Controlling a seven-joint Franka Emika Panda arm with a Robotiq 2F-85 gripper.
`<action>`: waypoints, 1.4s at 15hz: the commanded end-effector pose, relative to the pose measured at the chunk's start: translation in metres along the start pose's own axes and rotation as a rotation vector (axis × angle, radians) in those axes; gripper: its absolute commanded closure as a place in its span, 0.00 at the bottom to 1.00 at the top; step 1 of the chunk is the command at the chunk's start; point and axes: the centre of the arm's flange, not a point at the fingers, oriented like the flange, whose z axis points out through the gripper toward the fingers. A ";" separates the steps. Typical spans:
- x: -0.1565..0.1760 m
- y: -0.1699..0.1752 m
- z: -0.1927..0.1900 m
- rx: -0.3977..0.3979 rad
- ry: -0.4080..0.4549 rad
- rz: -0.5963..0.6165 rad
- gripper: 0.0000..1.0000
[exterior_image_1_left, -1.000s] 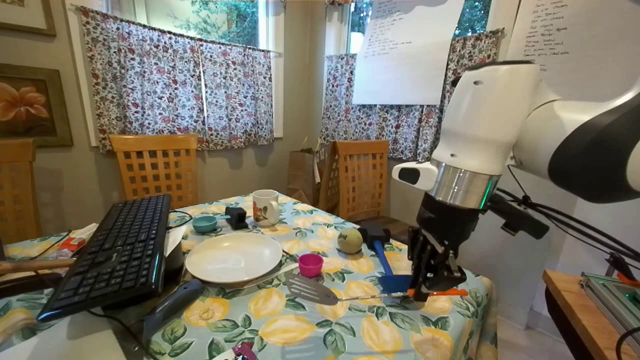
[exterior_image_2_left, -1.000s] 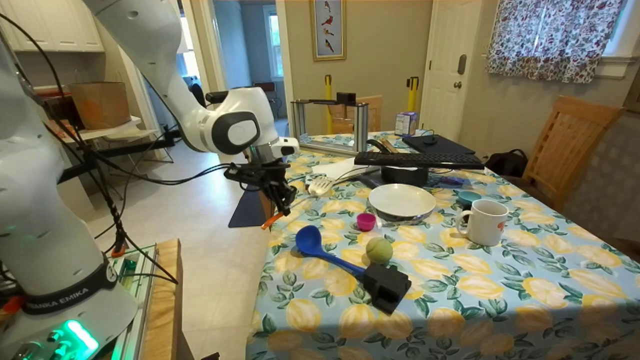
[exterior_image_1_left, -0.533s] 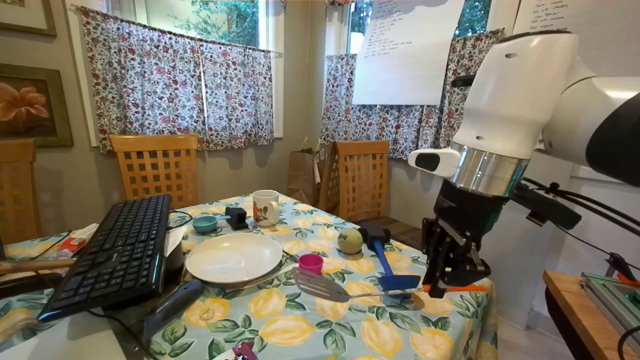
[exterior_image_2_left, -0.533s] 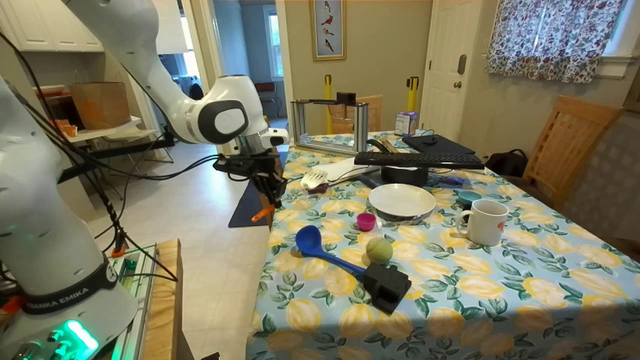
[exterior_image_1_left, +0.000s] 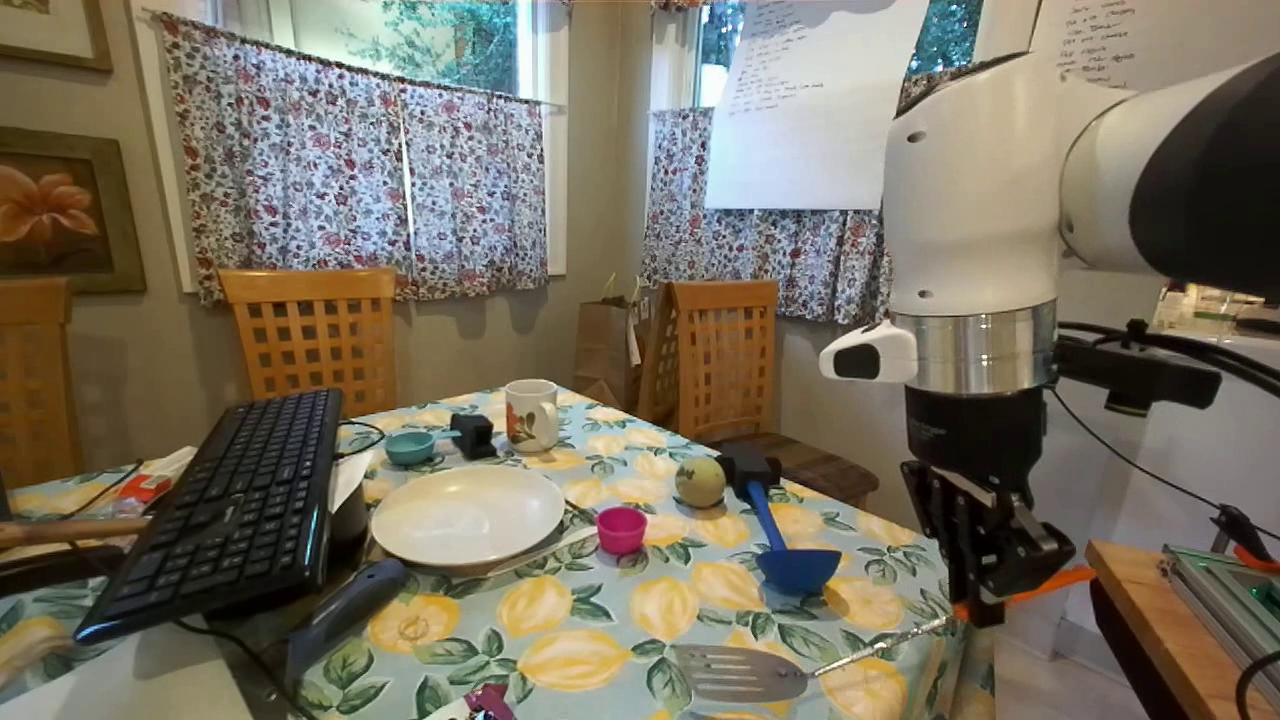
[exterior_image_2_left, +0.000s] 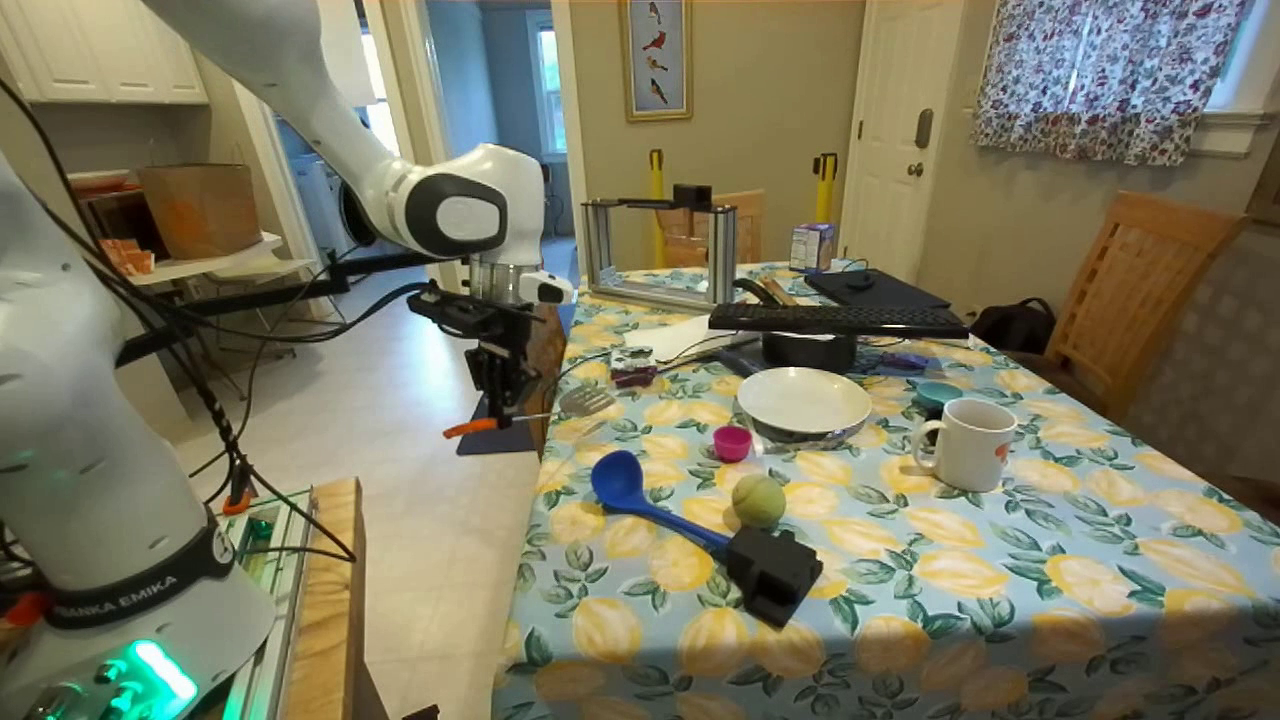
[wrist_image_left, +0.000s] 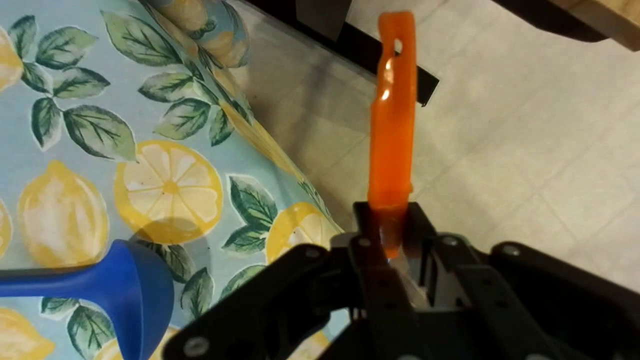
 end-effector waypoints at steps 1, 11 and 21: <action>0.001 0.002 -0.003 0.002 -0.008 0.005 0.81; 0.053 -0.005 0.028 -0.174 -0.062 -0.025 0.95; 0.078 -0.029 0.020 -0.146 -0.030 -0.089 0.81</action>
